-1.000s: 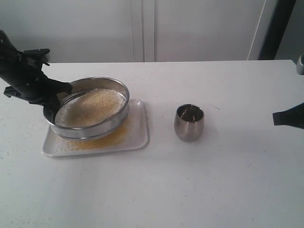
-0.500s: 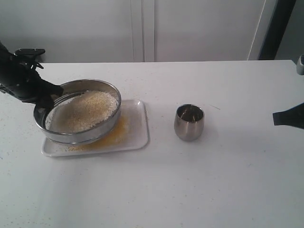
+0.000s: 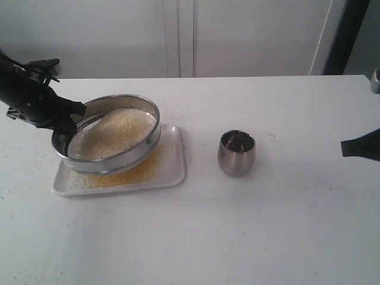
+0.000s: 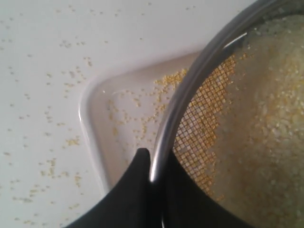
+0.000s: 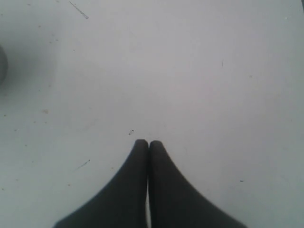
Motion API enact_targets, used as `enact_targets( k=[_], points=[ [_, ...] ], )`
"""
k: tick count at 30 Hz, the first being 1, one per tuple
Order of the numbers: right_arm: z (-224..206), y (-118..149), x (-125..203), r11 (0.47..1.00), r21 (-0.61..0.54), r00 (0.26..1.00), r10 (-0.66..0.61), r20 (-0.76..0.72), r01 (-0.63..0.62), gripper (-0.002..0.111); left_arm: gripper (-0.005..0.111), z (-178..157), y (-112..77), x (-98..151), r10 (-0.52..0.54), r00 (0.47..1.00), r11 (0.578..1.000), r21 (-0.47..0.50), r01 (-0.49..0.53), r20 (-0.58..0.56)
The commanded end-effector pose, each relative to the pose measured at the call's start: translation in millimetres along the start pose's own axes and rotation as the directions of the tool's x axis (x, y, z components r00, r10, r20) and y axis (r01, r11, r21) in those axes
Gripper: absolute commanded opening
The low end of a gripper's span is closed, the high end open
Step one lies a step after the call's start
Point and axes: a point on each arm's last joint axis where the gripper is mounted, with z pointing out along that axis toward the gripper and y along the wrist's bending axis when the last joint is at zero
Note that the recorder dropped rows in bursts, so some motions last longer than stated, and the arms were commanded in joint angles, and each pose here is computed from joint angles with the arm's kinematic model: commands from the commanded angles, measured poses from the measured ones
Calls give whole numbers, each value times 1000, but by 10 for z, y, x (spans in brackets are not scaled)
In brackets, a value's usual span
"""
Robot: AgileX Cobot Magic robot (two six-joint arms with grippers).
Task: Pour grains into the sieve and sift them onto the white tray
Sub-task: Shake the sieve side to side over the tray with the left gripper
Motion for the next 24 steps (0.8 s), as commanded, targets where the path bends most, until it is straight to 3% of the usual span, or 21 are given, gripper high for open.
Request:
enact_targets(
  k=[1, 3, 4, 5, 6, 7, 9, 10, 11, 12, 14, 15, 16, 17, 18, 19, 20, 21, 22, 23, 24],
  points=[
    [-16, -13, 1, 1000, 4, 1000, -2, 12, 2, 0, 0, -37, -130, -16, 129, 992, 991, 24, -129, 1],
    [-16, -13, 1, 1000, 4, 1000, -2, 12, 2, 0, 0, -46, -119, -32, -87, 996, 995, 44, 87, 13],
    [-16, -13, 1, 1000, 4, 1000, -2, 12, 2, 0, 0, -40, -114, -28, -79, 997, 996, 41, 79, 10],
    [-16, -13, 1, 1000, 4, 1000, -2, 12, 2, 0, 0, -39, -101, -22, 16, 1000, 1000, 26, -16, 7],
    [-16, -13, 1, 1000, 4, 1000, -2, 12, 2, 0, 0, -39, -96, -22, 34, 999, 999, 20, -34, 7],
    [-16, -13, 1, 1000, 4, 1000, -2, 12, 2, 0, 0, -53, -82, -36, -18, 1000, 1000, 20, 18, 21],
    [-16, -13, 1, 1000, 4, 1000, -2, 12, 2, 0, 0, -59, -73, -49, -255, 967, 965, 67, 253, 23],
    [-16, -13, 1, 1000, 4, 1000, -2, 12, 2, 0, 0, -37, -98, -38, -294, 956, 951, 100, 293, 0],
    [-16, -13, 1, 1000, 4, 1000, -2, 12, 2, 0, 0, -26, -173, -25, -227, 974, 965, 132, 227, -18],
    [-16, -13, 1, 1000, 4, 1000, -2, 12, 2, 0, 0, -26, -236, -17, -70, 997, 987, 144, 71, -14],
    [-16, -13, 1, 1000, 4, 1000, -2, 12, 2, 0, 0, -40, -239, 14, 194, 980, 977, 101, -190, -30],
    [-16, -13, 1, 1000, 4, 1000, -2, 12, 2, 0, 0, -56, -199, 20, 195, 979, 980, 61, -191, -56],
    [-16, -13, 1, 1000, 4, 1000, -2, 12, 2, 0, 0, -65, -137, 25, 66, 995, 998, 24, -64, -69],
    [-16, -13, 1, 1000, 4, 1000, -2, 12, 2, 0, 0, -59, -90, 27, -124, 990, 992, 5, 125, -70],
    [-16, -13, 1, 1000, 4, 1000, -2, 12, 2, 0, 0, -37, -98, 27, -248, 966, 968, 14, 249, -73],
    [-16, -13, 1, 1000, 4, 1000, -2, 12, 2, 0, 0, -26, -128, 22, -230, 970, 972, 34, 233, -76],
    [-16, -13, 1, 1000, 4, 1000, -2, 12, 2, 0, 0, -25, -174, 4, -66, 996, 996, 47, 70, -67],
    [-16, -13, 1, 1000, 4, 1000, -2, 12, 2, 0, 0, -43, -197, -3, 131, 989, 991, 42, -128, -71],
    [-16, -13, 1, 1000, 4, 1000, -2, 12, 2, 0, 0, -46, -184, 10, 202, 975, 979, 29, -200, -91],
    [-16, -13, 1, 1000, 4, 1000, -2, 12, 2, 0, 0, -49, -176, 7, 143, 985, 990, 14, -143, -95],
    [-16, -13, 1, 1000, 4, 1000, -2, 12, 2, 0, 0, -45, -167, -1, -20, 996, 1000, 10, 21, -87]
  ],
)
